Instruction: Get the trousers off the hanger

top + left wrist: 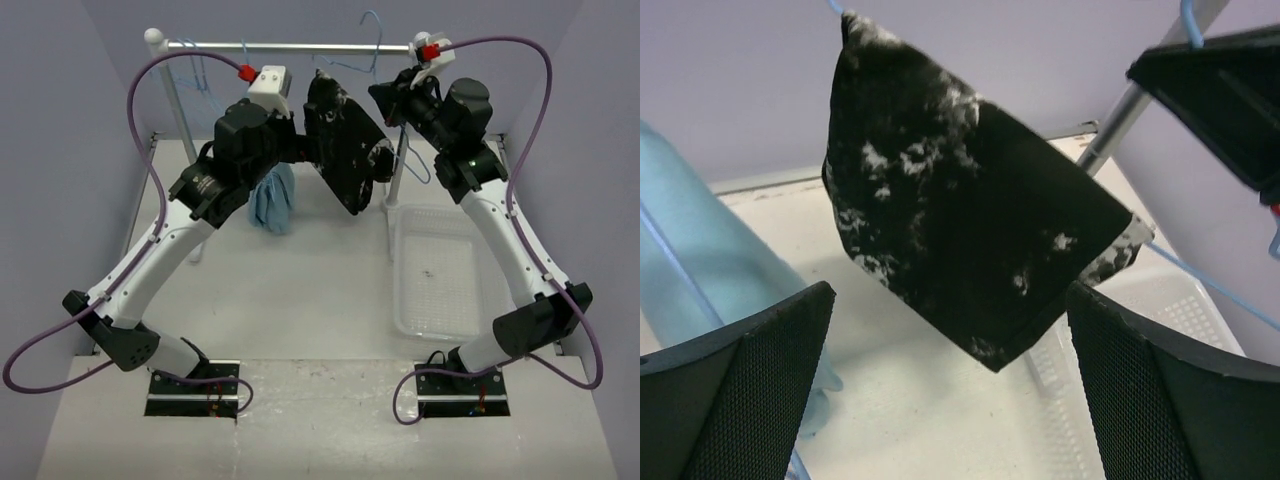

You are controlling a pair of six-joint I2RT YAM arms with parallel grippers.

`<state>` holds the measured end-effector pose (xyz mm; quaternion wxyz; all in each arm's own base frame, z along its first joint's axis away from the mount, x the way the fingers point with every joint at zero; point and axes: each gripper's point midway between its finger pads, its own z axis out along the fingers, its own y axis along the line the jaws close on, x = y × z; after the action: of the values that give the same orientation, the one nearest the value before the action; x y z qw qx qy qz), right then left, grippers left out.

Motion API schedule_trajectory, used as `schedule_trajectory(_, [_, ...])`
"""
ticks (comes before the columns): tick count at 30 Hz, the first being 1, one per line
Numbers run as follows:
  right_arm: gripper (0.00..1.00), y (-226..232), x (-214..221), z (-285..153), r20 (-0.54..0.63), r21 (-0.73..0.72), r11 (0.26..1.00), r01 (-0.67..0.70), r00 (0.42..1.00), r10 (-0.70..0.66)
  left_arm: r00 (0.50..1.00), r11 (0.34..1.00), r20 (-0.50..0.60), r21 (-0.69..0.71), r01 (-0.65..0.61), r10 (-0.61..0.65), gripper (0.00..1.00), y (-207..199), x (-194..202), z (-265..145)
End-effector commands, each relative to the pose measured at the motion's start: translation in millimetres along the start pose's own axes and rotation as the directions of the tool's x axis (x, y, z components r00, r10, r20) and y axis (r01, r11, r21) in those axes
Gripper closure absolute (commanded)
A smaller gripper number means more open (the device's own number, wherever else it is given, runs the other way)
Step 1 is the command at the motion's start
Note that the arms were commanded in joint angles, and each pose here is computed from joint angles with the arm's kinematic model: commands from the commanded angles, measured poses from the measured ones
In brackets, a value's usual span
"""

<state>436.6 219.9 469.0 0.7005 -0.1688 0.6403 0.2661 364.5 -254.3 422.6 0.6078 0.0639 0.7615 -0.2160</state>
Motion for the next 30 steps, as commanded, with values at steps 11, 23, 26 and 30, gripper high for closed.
schedule_trajectory(11, [1.0, 54, -81, -84, 0.231, -0.113, 0.992, 0.047, 0.973, -0.02, 0.981, 0.956, 0.186, 0.274, -0.102, 0.051, 0.0, -73, -71, 13])
schedule_trajectory(23, [1.0, 60, -57, -81, 0.161, -0.133, 0.991, -0.004, 0.987, 0.025, 0.975, 0.889, 0.219, 0.439, -0.133, 0.037, 0.0, -121, -71, 22])
schedule_trajectory(26, [1.0, 61, -57, -79, 0.149, -0.138, 0.99, -0.002, 0.989, 0.023, 0.973, 0.888, 0.228, 0.438, -0.142, 0.043, 0.0, -122, -70, 23])
schedule_trajectory(30, [1.0, 76, -52, -80, 0.135, -0.204, 0.979, 0.003, 0.991, 0.025, 0.969, 0.91, 0.245, 0.391, -0.136, 0.04, 0.04, -116, -71, 33])
